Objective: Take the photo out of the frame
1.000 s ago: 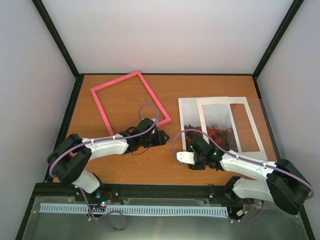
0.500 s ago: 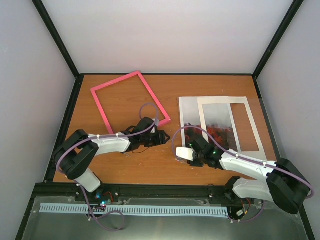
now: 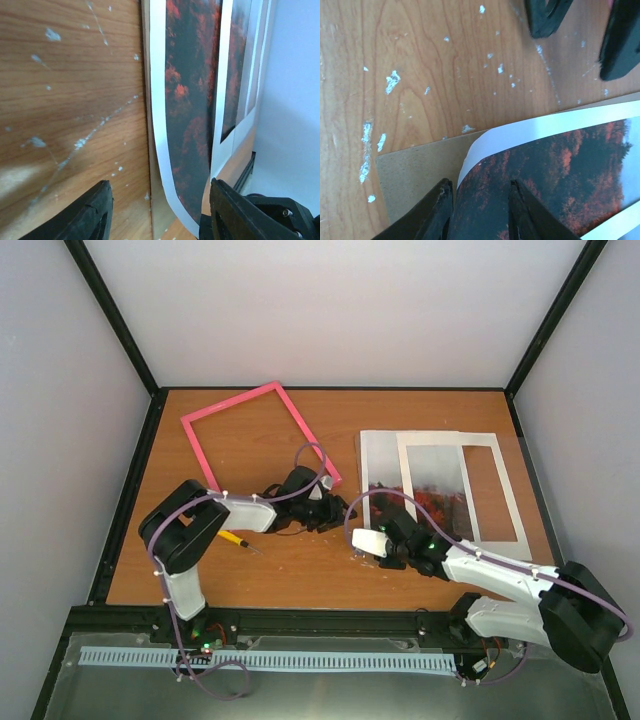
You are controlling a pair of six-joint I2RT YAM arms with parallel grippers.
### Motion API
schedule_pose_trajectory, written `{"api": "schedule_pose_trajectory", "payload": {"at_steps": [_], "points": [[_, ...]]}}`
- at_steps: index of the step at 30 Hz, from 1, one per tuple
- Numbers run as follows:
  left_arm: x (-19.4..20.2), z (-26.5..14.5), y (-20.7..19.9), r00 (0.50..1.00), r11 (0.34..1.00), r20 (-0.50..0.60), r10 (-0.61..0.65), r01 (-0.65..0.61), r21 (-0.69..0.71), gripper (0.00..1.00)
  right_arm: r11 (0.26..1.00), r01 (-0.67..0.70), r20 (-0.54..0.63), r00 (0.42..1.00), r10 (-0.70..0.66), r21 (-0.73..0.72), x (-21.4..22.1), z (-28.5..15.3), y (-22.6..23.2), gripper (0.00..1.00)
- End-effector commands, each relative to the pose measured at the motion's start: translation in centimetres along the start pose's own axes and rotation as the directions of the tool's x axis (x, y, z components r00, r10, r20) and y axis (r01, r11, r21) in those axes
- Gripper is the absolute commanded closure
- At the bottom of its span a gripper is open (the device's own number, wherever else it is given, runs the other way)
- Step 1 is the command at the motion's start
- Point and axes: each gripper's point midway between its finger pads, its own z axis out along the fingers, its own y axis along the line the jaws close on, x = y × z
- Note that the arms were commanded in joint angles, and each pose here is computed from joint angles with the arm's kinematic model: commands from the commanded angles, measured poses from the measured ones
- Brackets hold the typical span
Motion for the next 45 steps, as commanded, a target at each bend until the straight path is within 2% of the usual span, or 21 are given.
{"api": "schedule_pose_trajectory", "payload": {"at_steps": [1, 20, 24, 27, 29, 45], "points": [[-0.2, 0.5, -2.6, 0.999, 0.995, -0.051, -0.016, 0.021, 0.094, 0.47, 0.998, -0.019, 0.049, 0.999, 0.015, 0.067, -1.4, -0.9, -1.7, 0.69], [1.3, 3.3, -3.7, 0.982, 0.992, -0.186, -0.041, 0.062, 0.106, 0.58, 0.997, -0.021, 0.053, 0.998, 0.017, 0.07, -1.6, -1.0, -1.8, 0.73], [1.5, 3.6, -3.4, 0.978, 0.993, -0.199, -0.068, 0.085, 0.083, 0.57, 0.997, -0.022, 0.055, 0.998, 0.018, 0.077, -1.6, -1.1, -1.9, 0.74], [1.6, 3.3, -2.8, 0.977, 0.994, -0.188, -0.096, 0.105, 0.043, 0.5, 0.996, -0.024, 0.059, 0.998, 0.019, 0.083, -1.6, -1.2, -2.0, 0.74], [1.7, 3.0, -2.6, 0.979, 0.993, -0.173, -0.104, 0.112, 0.034, 0.49, 0.996, -0.024, 0.058, 0.998, 0.019, 0.082, -1.5, -1.2, -2.0, 0.75], [2.1, 5.0, -4.8, 0.969, 0.989, -0.238, -0.069, 0.098, 0.112, 0.57, 0.996, -0.024, 0.053, 0.998, 0.019, 0.087, -1.4, -1.1, -2.0, 0.76]]}}
